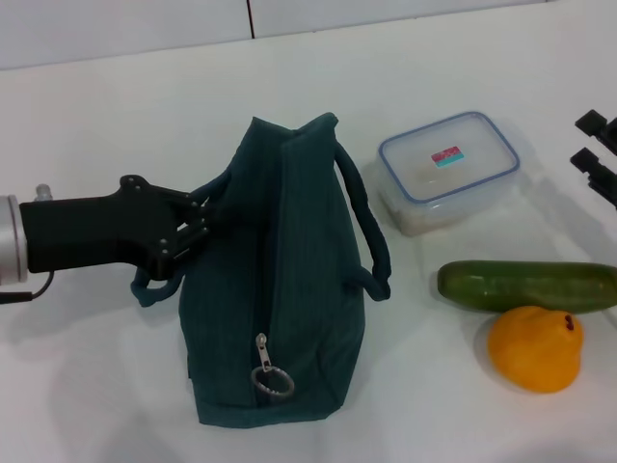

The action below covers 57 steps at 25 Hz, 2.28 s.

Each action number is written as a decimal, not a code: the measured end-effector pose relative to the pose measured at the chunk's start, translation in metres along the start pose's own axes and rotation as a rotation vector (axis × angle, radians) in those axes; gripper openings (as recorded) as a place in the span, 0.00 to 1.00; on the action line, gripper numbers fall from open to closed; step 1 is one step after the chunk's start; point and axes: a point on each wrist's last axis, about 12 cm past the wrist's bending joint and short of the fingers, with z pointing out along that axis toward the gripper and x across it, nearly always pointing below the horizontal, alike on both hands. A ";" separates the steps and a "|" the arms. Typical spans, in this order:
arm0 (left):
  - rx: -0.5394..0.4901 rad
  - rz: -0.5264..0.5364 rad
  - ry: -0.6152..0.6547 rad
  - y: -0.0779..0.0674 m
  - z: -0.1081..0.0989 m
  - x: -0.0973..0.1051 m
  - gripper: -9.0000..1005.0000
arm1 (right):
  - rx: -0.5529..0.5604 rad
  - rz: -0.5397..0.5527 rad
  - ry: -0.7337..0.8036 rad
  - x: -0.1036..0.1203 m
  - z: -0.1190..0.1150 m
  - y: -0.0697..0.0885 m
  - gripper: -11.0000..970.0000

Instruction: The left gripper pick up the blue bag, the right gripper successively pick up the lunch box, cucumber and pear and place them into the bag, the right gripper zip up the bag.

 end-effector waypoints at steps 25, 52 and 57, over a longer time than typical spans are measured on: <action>0.047 0.018 0.018 -0.005 0.005 0.000 0.06 | 0.081 0.174 0.089 0.019 0.055 0.000 0.73; 0.068 0.034 0.026 -0.008 0.007 0.000 0.06 | 0.096 0.183 0.087 0.012 0.078 0.006 0.70; 0.067 0.033 0.026 -0.008 0.007 0.001 0.06 | 0.088 0.186 0.090 0.012 0.078 0.007 0.69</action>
